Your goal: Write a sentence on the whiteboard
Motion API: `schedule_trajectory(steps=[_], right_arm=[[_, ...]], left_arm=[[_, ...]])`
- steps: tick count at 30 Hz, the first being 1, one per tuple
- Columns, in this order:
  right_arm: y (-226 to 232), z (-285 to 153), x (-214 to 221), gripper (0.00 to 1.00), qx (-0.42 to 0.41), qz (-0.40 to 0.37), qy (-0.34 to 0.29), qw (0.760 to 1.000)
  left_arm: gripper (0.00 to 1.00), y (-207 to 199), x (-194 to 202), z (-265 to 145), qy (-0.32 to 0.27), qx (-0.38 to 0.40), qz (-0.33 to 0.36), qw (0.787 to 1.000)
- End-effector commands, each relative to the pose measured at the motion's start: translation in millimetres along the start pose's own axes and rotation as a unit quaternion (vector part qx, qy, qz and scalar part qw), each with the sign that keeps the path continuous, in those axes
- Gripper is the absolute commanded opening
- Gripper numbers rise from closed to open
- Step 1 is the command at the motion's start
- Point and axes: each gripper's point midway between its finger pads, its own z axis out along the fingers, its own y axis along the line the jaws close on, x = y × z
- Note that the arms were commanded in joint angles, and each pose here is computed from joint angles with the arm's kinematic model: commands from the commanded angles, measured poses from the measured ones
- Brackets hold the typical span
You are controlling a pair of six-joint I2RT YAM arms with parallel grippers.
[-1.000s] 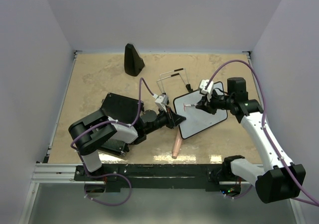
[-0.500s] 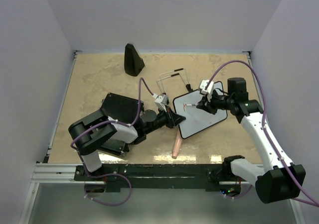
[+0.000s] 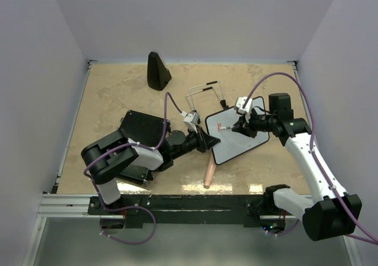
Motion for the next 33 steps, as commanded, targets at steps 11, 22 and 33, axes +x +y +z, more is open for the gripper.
schedule_trajectory(steps=[11,22,33], right_arm=[[-6,-7,7,0.0,0.027,-0.017,0.026,0.999],[8,-16,-8,0.0,0.008,-0.03,0.006,1.0],[17,-36,-41,0.0,0.024,-0.045,-0.041,0.998]], left_arm=[[0.0,-32,-28,2,-0.052,0.061,0.014,0.997],[0.0,-28,-24,3,-0.047,0.053,0.019,0.997],[0.0,-23,-10,4,-0.028,0.036,0.038,0.998]])
